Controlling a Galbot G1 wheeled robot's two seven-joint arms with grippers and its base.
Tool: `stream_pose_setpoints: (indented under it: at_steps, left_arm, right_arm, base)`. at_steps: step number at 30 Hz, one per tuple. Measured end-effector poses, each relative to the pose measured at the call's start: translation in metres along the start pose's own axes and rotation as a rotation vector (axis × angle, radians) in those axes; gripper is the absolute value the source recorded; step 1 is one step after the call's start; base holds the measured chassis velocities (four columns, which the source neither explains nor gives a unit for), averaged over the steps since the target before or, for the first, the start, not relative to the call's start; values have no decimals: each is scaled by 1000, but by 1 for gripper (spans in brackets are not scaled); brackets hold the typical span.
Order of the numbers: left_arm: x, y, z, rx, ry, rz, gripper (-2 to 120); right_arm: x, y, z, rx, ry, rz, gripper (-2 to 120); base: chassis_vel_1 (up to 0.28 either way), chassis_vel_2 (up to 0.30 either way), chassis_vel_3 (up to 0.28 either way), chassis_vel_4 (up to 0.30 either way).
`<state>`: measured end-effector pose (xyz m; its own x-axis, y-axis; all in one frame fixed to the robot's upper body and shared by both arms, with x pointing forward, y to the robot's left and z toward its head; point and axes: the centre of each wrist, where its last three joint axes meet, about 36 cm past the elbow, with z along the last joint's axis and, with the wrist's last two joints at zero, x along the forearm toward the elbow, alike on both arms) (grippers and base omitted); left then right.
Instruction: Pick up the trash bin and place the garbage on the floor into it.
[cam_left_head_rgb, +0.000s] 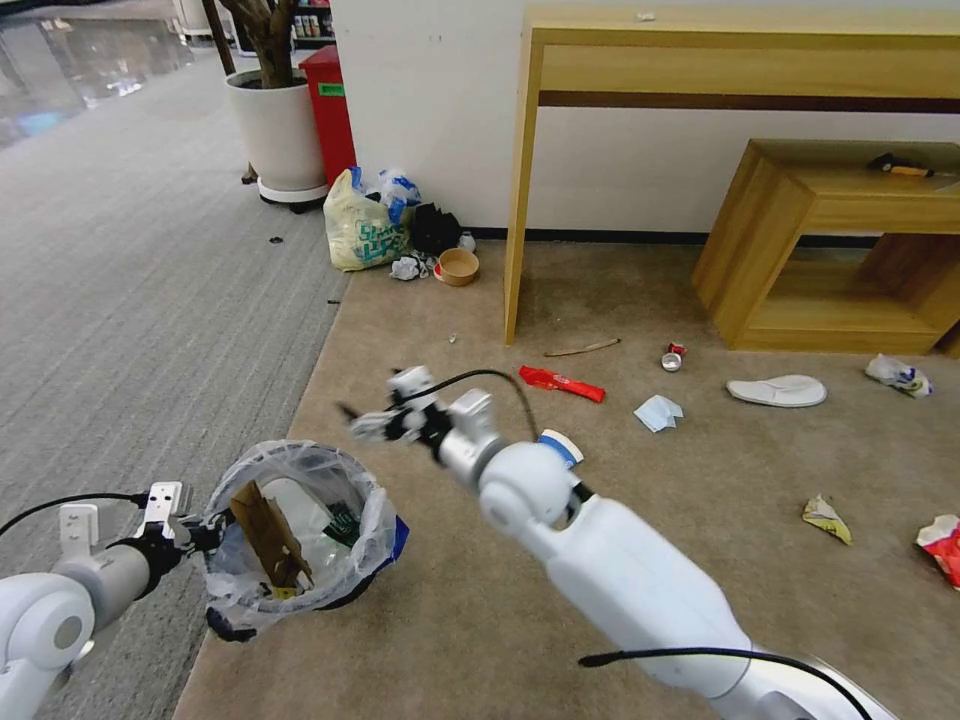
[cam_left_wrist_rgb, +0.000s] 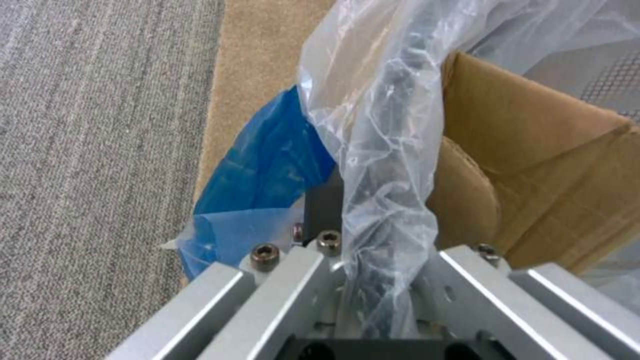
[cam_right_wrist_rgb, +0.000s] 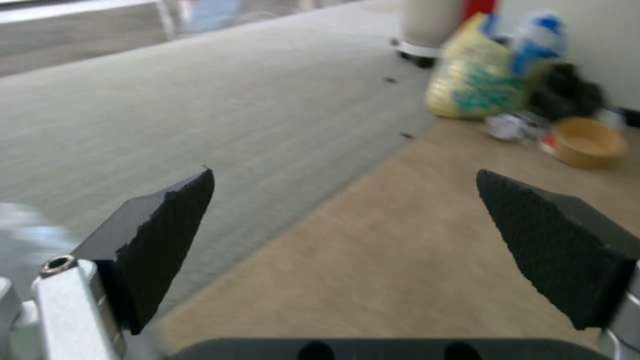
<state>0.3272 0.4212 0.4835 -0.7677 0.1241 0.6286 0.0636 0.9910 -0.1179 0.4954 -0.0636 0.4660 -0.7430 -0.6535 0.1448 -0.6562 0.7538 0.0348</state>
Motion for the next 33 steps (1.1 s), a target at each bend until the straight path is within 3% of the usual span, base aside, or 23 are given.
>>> stream_pose_setpoints:
  at_steps: [6, 9, 19, 26, 33]
  left_arm:
    - [2, -2, 1, 11, -8, 3, 0]
    - [3, -2, 4, 15, -5, 4, 0]
    - [8, -2, 8, 19, -4, 5, 0]
    - [13, -4, 9, 17, -5, 8, 0]
    - [15, -7, 11, 20, -7, 14, 0]
  right_arm:
    - [21, -38, 24, -55, 15, 137, 100]
    - [44, -46, 43, -91, 33, 200, 100]
    - [126, -39, 83, -130, 38, 387, 100]
    - [196, -35, 110, -63, 37, 539, 100]
    - [238, -43, 116, -28, 35, 632, 100]
  base:
    - [0, 0, 0, 0]
    - [0, 0, 0, 0]
    - [0, 0, 0, 0]
    - [0, 0, 0, 0]
    - [0, 0, 0, 0]
